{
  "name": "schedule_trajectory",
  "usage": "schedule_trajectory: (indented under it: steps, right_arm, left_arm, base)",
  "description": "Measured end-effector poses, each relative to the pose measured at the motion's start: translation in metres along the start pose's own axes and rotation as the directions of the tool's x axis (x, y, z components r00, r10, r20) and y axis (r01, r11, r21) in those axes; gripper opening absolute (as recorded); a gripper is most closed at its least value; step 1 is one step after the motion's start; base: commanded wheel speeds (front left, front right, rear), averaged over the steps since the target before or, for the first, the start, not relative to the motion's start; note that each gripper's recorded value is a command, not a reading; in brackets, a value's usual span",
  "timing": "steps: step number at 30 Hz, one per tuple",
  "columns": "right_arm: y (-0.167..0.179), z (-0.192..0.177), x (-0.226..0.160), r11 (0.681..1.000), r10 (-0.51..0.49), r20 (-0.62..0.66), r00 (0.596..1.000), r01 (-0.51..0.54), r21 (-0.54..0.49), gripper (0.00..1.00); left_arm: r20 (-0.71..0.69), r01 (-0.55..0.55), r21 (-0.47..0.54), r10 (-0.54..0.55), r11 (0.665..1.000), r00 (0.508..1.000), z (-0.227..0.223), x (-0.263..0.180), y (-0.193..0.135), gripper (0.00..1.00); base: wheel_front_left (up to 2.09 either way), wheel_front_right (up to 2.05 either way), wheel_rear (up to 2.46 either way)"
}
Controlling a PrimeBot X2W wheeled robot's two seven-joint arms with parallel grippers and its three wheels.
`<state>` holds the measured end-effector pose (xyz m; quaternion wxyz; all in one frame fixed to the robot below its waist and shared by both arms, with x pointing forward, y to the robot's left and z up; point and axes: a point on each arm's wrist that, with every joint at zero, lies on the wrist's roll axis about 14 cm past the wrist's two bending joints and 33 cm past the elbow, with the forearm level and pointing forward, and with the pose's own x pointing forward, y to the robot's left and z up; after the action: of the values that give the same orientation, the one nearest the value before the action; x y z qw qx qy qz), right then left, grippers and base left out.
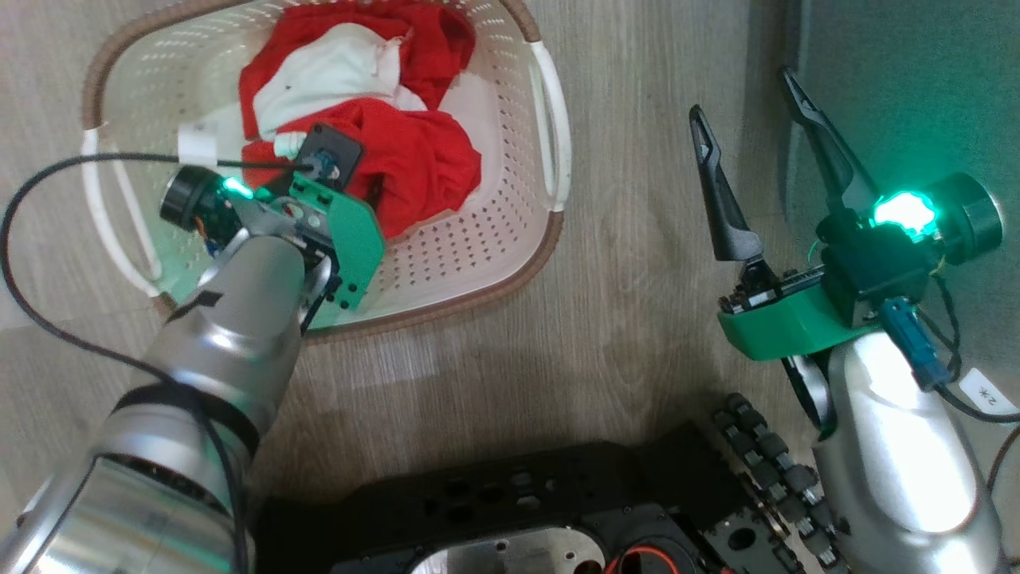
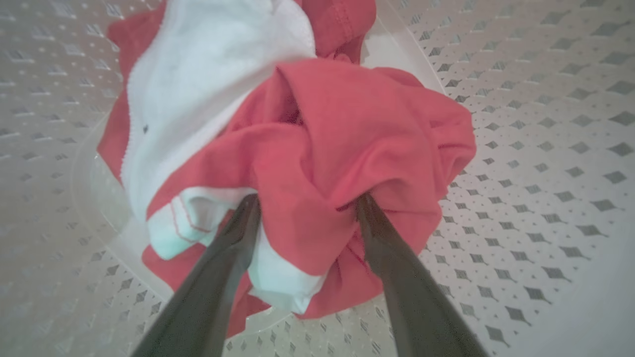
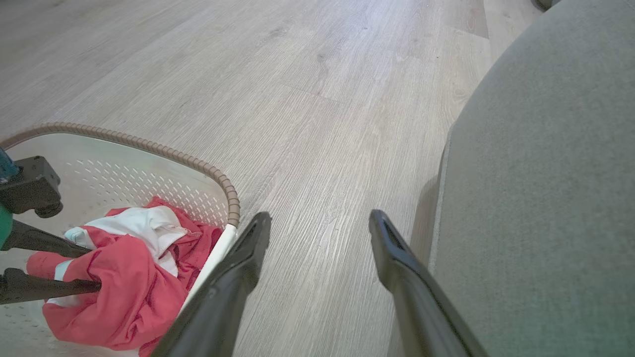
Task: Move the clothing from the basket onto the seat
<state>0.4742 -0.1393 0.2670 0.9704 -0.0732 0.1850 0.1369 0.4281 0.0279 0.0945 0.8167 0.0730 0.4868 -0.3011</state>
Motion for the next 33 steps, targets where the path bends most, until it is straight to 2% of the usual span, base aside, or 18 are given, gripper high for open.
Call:
schedule_trajectory:
  steps: [10,11,12,22,33]
  right_arm:
    - [0.0,-0.002,-0.007,1.0,-0.001,-0.006,1.0,0.001,0.013,1.0]
    - [0.0,-0.004,-0.008,1.0,-0.002,-0.012,1.0,0.002,0.014,1.0]
    - [0.0,-0.004,-0.008,1.0,-0.002,-0.012,1.0,0.002,0.014,1.0]
    - [0.004,0.002,-0.006,0.998,0.003,0.009,1.0,-0.003,0.06,1.0]
    - [0.0,0.036,0.007,0.999,0.004,0.093,0.996,-0.008,0.045,1.0]
  left_arm:
    - [-0.034,-0.018,-0.003,0.018,1.0,0.999,-0.003,0.014,0.005,1.0]
    - [-0.045,-0.02,-0.016,0.019,1.0,0.999,-0.006,0.014,0.005,0.24]
    - [-0.045,-0.02,-0.016,0.019,1.0,0.999,-0.006,0.014,0.005,0.0]
    - [-0.08,-0.022,-0.04,0.019,0.999,0.997,-0.011,0.011,0.008,0.0]
    - [0.033,-0.047,-0.027,0.047,0.999,0.998,0.019,-0.012,0.019,0.0]
  base:
    - [0.0,0.0,0.0]
    - [0.0,0.0,0.0]
    - [0.0,0.0,0.0]
    - [0.0,0.0,0.0]
    - [0.0,0.0,0.0]
